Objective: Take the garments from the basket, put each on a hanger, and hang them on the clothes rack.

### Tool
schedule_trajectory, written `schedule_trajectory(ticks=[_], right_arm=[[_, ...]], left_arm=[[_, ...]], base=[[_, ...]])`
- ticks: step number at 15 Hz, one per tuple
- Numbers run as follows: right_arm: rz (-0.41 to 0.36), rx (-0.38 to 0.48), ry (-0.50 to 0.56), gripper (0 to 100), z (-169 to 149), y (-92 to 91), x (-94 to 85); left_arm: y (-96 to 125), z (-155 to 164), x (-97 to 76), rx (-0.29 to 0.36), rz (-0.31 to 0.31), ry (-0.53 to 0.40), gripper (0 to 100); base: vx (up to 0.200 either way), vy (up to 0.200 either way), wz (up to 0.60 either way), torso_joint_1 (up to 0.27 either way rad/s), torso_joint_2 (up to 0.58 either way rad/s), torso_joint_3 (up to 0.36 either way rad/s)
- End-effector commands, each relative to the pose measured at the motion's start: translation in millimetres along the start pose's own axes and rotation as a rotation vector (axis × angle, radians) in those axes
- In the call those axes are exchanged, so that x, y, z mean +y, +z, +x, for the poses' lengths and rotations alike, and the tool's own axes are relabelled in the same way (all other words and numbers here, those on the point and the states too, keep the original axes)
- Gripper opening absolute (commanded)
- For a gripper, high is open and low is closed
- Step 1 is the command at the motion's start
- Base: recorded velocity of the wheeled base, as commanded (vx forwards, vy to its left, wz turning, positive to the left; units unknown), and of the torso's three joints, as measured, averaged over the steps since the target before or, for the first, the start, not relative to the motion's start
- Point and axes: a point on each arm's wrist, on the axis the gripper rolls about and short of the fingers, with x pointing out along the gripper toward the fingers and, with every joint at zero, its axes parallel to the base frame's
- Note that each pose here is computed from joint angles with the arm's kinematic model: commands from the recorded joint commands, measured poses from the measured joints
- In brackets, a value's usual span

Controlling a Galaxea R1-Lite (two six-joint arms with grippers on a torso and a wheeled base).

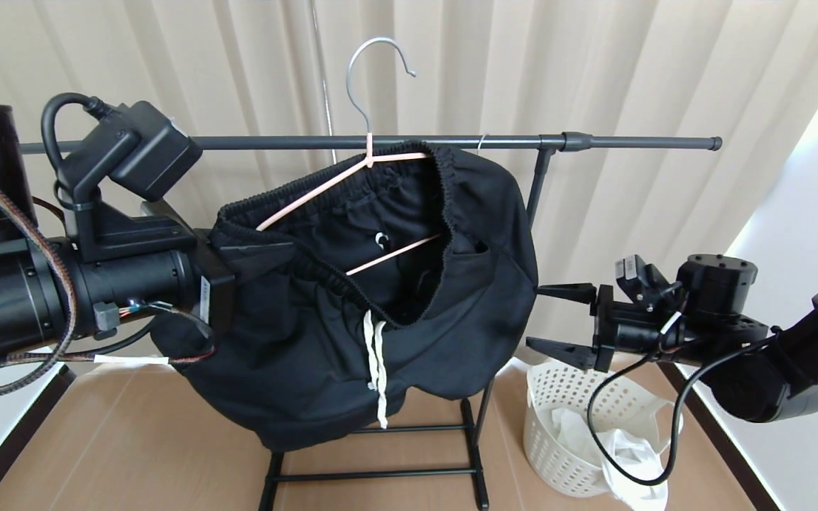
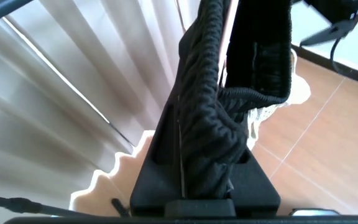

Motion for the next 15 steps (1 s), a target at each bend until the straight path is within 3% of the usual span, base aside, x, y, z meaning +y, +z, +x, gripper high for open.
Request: schedule_trajectory(ticks=[1,3,5,6,7,11,15], right_arm=[[0.018,0.027,0.007,100,17.1,-9.0,6.7],[0.008,0.066,-0.128,100,26.6,-6.7,5.8],[-0.001,0.080,-0.173,100,33.0,-5.1,8.2],[-0.003,0.102,-0.198,100,46.1,-6.9,14.1],[-0.005,0.122,-0.233,100,56.2,-10.8,15.8],[-0.002,0.166,-0.291,100,90.2,-22.4,28.3],[0.027,0.127,-0.317,100,88.7,-11.2,24.5]], left_arm=[[3.1,0.8,0.9,-0.009,-0.002,0.002,0],[3.8,3.2,2.2,-0.008,-0.052,0.007,0],[5.5,3.3,3.3,-0.013,-0.107,0.011,0],[9.6,3.2,4.6,-0.025,-0.183,0.012,0],[10.7,2.6,4.8,-0.030,-0.214,0.012,0],[9.9,1.4,6.2,-0.029,-0.266,0.019,0],[-5.1,-0.2,17.6,0.015,-0.311,0.076,0]], base=[[0.000,0.000,0.00,0.000,0.00,0.000],[0.000,0.000,0.00,0.000,0.00,0.000],[0.000,0.000,0.00,0.000,0.00,0.000],[0.000,0.000,0.00,0.000,0.00,0.000],[0.000,0.000,0.00,0.000,0.00,0.000],[0.000,0.000,0.00,0.000,0.00,0.000],[0.000,0.000,0.00,0.000,0.00,0.000]])
